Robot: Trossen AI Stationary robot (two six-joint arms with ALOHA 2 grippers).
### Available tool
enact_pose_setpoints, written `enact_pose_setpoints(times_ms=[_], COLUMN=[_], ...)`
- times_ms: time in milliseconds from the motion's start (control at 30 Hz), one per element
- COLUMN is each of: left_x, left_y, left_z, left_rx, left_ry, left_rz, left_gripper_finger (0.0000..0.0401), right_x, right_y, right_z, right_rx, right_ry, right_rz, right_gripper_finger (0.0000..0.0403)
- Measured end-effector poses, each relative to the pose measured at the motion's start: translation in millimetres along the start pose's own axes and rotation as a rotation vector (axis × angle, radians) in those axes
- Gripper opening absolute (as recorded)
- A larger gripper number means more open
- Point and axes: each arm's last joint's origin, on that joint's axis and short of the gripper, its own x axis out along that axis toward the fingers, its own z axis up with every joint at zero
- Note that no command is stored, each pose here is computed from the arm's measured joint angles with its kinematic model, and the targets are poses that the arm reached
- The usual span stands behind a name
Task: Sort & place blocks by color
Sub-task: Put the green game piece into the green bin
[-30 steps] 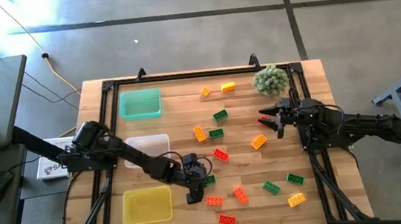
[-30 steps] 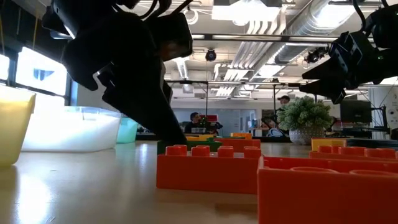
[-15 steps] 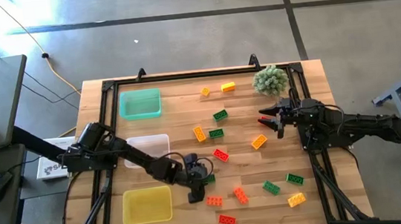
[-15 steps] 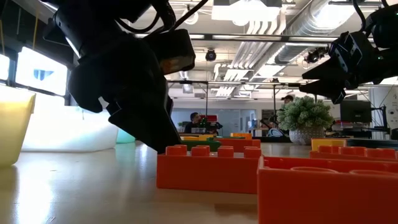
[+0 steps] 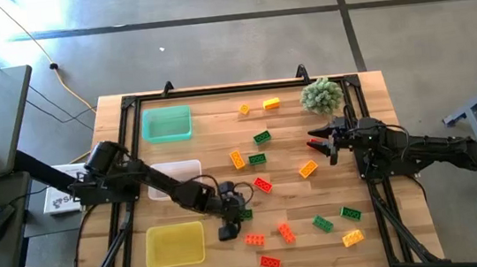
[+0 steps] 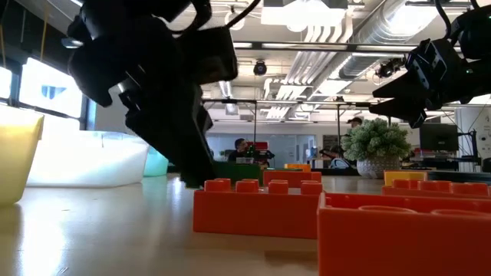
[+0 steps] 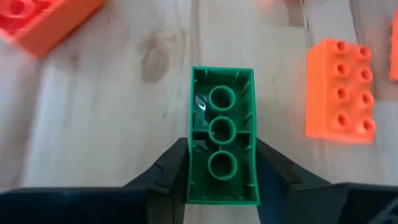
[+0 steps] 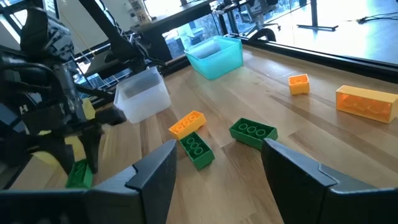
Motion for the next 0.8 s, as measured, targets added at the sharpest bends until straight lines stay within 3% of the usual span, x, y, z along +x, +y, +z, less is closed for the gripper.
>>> enact_pose_setpoints(times_ms=[367,800], left_x=[-77.3,-189.9], left_y=[64.0,159.5], left_z=[29.8,11.9], left_rx=[0.048,-0.077], left_ry=[-0.056,-0.013], left_rz=[0.247,0.546], left_gripper_finger=[0.0106,0.0106], right_x=[-0.2,1.2], right_y=[0.0,-0.7], right_z=[0.2,-1.5], right_rx=[0.000,0.001], right_ry=[-0.003,0.018], right_rz=[-0.002,-0.011], right_gripper_finger=[0.0220,0.0220])
